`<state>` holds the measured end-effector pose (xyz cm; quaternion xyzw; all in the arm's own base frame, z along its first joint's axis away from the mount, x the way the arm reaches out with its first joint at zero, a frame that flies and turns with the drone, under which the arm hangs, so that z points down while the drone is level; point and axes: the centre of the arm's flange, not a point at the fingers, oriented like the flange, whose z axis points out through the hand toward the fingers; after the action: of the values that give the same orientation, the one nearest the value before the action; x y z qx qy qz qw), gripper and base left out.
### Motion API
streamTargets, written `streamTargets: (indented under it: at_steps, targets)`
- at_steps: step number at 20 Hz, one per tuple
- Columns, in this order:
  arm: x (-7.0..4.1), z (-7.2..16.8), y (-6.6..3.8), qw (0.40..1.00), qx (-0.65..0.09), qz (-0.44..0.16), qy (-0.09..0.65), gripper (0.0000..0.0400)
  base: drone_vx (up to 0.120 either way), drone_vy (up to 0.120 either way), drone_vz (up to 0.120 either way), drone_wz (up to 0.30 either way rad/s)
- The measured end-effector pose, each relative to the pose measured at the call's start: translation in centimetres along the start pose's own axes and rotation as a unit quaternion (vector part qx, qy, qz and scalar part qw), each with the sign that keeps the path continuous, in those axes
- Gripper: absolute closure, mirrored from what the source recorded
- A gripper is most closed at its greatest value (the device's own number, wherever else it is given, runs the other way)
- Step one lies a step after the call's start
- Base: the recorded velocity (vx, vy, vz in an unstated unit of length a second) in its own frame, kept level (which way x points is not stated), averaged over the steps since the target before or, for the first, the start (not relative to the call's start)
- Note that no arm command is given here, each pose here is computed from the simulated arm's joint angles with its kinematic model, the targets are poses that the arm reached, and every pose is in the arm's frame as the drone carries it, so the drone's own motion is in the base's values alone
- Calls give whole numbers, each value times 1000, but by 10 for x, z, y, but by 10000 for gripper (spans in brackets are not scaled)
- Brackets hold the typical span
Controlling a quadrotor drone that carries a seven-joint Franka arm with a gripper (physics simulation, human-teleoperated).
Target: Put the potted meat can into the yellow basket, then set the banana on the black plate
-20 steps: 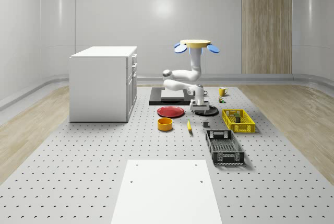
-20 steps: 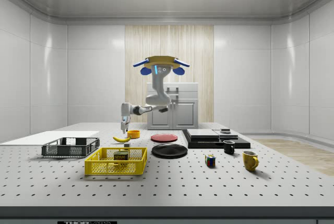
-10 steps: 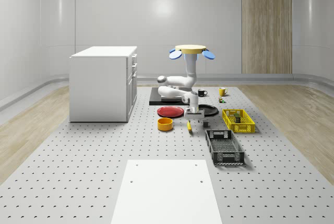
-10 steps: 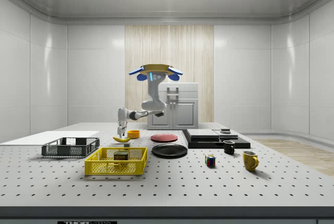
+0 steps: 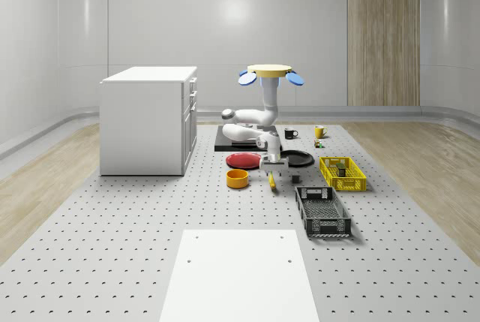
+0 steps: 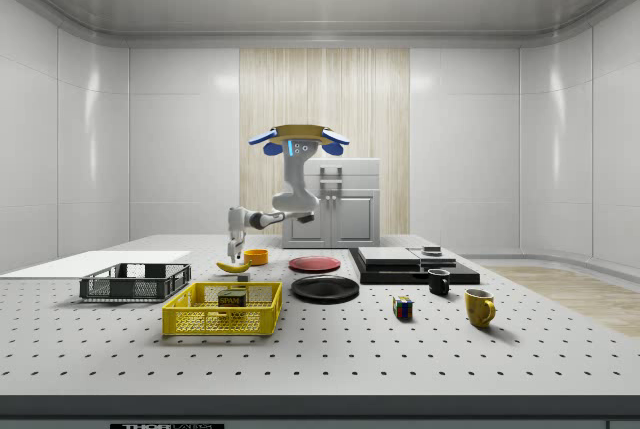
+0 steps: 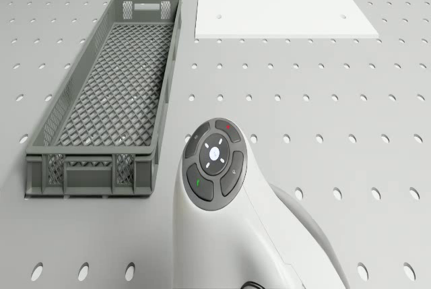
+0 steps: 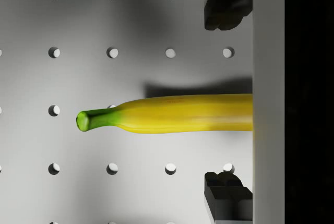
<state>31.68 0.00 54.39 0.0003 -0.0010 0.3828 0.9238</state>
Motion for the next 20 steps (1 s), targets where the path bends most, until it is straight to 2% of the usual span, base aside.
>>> streamTargets:
  at_steps: [20]
  targets:
    - [7, 43, 7, 1000, 0, 0, 0, 0, 0, 0, 0, 0]
